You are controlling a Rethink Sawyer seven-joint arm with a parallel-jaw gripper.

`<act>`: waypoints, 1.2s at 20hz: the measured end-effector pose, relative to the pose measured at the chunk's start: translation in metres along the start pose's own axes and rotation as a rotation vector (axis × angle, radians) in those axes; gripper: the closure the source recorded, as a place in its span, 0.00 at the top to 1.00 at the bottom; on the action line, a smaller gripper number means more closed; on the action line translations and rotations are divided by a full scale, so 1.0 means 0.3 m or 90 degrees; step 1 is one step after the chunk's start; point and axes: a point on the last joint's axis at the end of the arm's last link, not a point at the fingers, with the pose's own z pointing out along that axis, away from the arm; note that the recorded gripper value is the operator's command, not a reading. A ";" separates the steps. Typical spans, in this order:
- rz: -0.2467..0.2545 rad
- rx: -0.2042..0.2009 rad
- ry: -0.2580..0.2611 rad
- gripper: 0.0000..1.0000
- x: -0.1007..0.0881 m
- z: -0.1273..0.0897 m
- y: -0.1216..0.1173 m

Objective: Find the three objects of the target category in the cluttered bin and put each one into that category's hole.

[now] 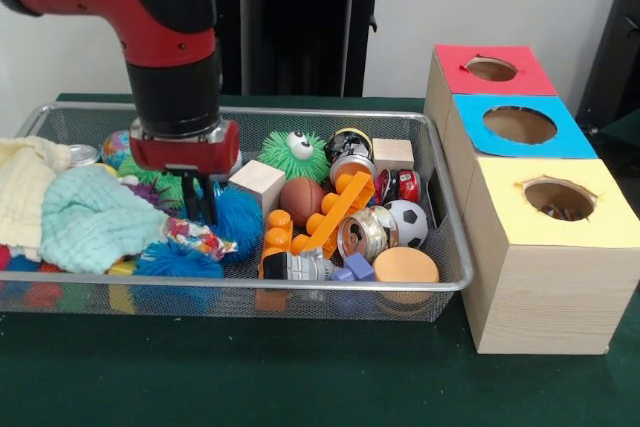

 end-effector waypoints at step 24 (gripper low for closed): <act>0.017 0.001 -0.020 0.00 -0.089 -0.228 0.072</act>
